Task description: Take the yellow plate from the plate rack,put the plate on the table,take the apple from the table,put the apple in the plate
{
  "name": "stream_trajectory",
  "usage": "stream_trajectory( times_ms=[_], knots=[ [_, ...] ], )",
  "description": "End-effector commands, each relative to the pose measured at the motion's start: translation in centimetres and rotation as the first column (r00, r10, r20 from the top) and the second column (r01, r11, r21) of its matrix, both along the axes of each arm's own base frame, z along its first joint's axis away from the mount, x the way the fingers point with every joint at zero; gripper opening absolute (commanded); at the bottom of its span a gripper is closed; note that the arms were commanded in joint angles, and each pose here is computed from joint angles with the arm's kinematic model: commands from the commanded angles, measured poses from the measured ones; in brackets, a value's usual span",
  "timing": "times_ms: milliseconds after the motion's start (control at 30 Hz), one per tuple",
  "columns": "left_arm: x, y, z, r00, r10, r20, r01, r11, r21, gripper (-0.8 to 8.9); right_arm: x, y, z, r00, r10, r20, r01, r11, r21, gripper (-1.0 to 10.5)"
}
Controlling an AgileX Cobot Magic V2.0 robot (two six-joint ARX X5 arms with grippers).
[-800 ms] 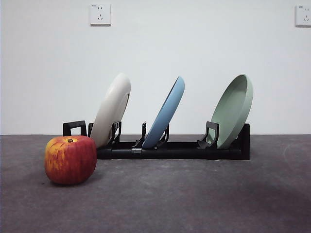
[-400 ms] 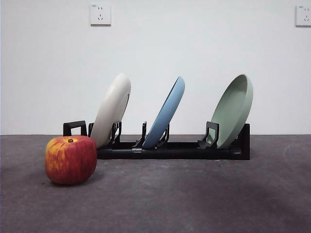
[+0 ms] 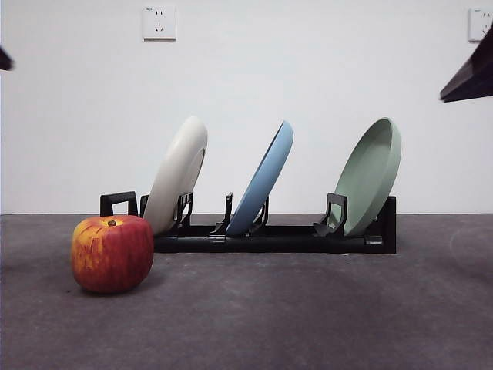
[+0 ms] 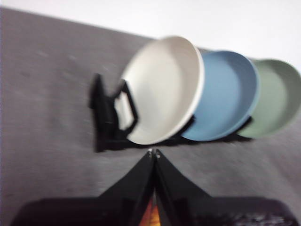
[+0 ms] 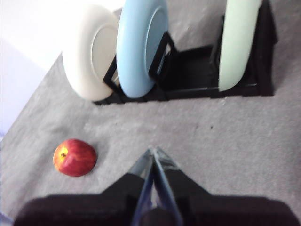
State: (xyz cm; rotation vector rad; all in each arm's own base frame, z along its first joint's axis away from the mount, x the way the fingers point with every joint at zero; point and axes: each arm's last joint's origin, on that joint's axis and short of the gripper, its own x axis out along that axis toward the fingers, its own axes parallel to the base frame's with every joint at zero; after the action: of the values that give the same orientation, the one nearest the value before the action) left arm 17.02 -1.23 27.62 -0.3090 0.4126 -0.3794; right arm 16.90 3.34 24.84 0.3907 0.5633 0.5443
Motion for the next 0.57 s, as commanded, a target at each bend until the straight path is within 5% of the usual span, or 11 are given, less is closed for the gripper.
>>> stream_trajectory(
  times_ms=[33, 167, 567],
  knots=[
    [1.7, -0.1, 0.4, 0.997, -0.048, -0.055, 0.047, 0.999, -0.021, 0.19, 0.6, 0.1, 0.4, 1.0, 0.026, 0.0, -0.026, 0.999, -0.039, 1.1],
    [4.3, -0.4, 1.4, 0.988, -0.096, -0.121, 0.091, 0.995, -0.044, 2.24, 1.5, 0.2, 0.9, 1.0, 0.028, -0.013, -0.028, 0.999, -0.043, 2.6],
    [12.3, -4.6, 5.3, 0.944, -0.284, -0.166, 0.28, 0.959, -0.05, 2.25, 2.2, 0.3, 1.8, 0.999, 0.034, 0.002, -0.034, 0.998, -0.054, 2.6]
  ],
)
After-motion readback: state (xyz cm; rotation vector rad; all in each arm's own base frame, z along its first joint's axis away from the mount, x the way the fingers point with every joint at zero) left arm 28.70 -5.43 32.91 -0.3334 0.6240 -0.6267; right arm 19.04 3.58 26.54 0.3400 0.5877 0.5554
